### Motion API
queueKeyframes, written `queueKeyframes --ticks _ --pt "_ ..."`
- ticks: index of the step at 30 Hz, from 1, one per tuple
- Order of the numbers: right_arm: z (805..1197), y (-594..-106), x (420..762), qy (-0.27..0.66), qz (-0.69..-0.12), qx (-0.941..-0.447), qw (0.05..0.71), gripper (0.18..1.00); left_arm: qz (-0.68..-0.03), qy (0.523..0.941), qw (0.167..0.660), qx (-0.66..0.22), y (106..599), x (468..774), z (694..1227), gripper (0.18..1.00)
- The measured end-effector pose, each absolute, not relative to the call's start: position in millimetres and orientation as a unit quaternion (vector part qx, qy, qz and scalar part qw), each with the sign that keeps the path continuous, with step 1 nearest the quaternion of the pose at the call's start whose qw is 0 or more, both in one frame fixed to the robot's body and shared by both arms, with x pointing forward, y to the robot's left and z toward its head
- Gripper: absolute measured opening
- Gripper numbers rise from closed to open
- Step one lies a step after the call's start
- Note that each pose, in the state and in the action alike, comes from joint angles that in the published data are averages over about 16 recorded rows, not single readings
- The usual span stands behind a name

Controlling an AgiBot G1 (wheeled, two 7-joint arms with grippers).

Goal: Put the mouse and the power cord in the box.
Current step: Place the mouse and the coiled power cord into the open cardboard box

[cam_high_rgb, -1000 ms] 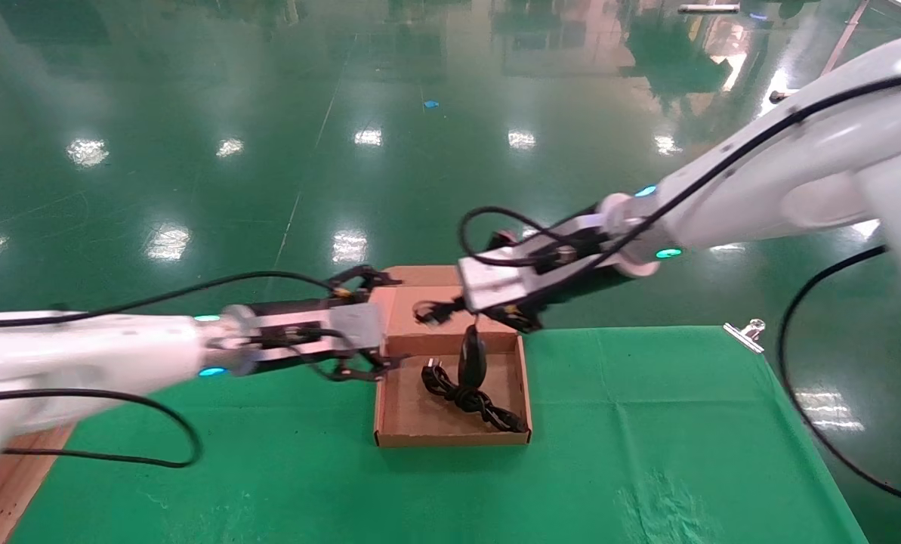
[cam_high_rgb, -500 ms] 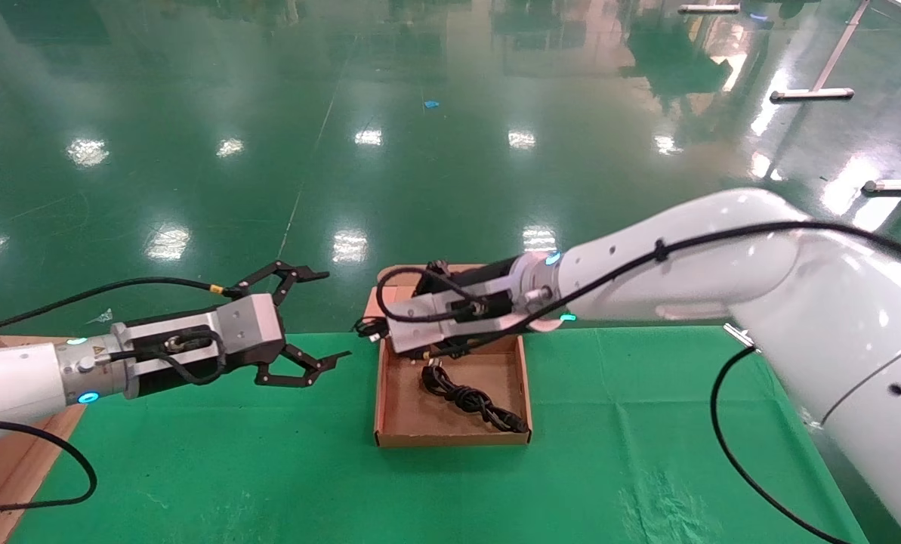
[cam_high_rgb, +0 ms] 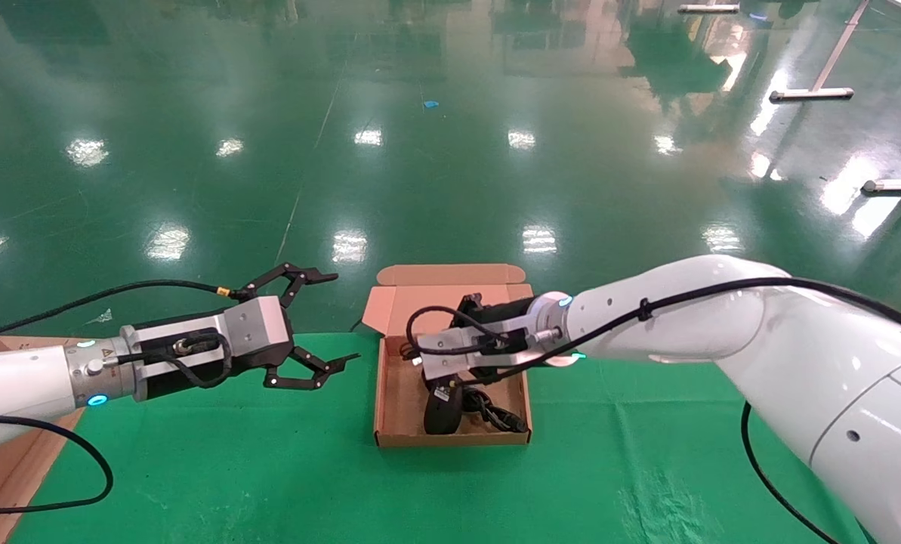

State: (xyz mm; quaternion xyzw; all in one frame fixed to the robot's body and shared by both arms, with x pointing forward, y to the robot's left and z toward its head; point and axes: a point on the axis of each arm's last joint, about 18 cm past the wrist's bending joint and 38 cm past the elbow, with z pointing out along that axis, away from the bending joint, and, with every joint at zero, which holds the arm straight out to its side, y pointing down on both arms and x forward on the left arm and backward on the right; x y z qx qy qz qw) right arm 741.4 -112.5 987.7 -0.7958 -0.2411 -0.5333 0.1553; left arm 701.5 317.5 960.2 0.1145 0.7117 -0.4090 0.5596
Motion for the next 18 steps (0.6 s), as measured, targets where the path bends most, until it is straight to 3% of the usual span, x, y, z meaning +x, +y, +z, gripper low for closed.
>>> queueKeyframes --ticks 8,18 --pt "987.3 -113.1 741.7 -0.24 -0.533 -0.796 0.156 0.243 -0.409 0.711 0.56 0.115 317.1 701.6 960.6 1.001" --pt "983.4 -118.0 736.1 -0.226 -0.52 -0.802 0.187 0.372 -0.432 0.707 0.549 0.111 313.3 696.8 960.8 1.001"
